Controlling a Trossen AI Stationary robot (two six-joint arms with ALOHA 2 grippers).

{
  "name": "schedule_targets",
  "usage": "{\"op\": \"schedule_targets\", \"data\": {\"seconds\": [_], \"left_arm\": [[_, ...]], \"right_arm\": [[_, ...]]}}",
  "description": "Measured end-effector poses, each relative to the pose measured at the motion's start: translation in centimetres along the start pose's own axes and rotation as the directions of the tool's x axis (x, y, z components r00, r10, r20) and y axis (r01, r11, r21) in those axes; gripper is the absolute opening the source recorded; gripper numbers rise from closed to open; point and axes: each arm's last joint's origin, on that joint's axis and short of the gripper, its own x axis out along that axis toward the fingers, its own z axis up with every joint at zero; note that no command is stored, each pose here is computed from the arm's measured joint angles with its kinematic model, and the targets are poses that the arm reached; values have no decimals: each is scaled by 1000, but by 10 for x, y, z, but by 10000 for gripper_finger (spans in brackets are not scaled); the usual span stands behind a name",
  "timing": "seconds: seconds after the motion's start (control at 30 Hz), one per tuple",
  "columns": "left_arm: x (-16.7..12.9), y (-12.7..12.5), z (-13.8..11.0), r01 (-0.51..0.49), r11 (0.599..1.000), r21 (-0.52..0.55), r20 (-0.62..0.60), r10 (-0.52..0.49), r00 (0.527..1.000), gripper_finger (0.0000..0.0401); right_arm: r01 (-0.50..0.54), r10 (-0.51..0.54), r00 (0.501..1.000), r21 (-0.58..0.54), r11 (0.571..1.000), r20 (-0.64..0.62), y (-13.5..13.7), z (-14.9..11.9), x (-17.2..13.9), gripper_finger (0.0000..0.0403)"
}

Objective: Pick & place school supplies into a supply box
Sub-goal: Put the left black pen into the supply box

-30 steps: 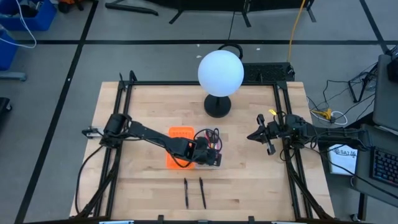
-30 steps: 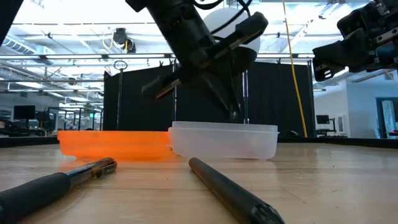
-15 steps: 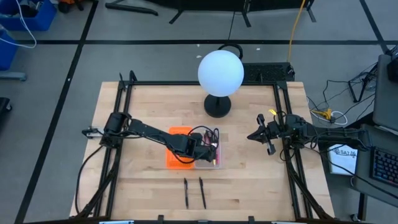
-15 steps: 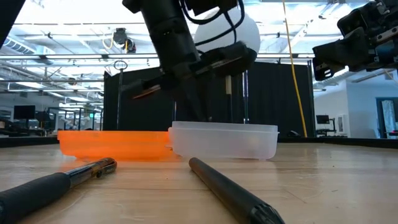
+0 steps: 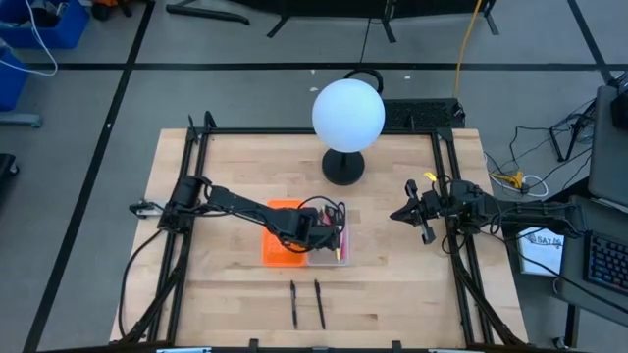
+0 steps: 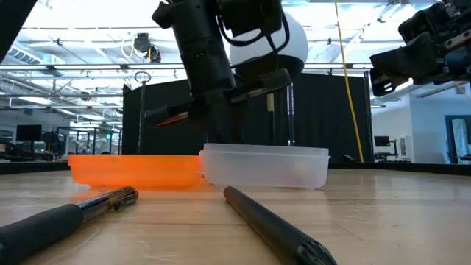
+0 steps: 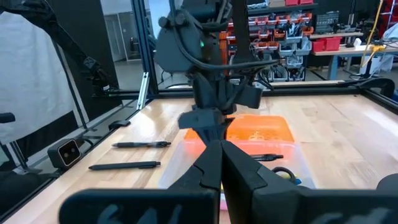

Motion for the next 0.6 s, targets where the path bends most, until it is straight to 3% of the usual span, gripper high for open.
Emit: {"op": "schedule_targets", "data": {"seconds": [0.2, 0.6], "left_arm": [[1, 0, 5, -1, 1000, 28, -4, 1, 1000, 43], [-1, -9, -3, 93, 995, 37, 13, -93, 996, 46]], "right_arm": [[0, 0, 1000, 9, 1000, 0, 0, 0, 0, 0], [0, 0, 1000, 8, 1000, 1, 0, 0, 0, 0]]}}
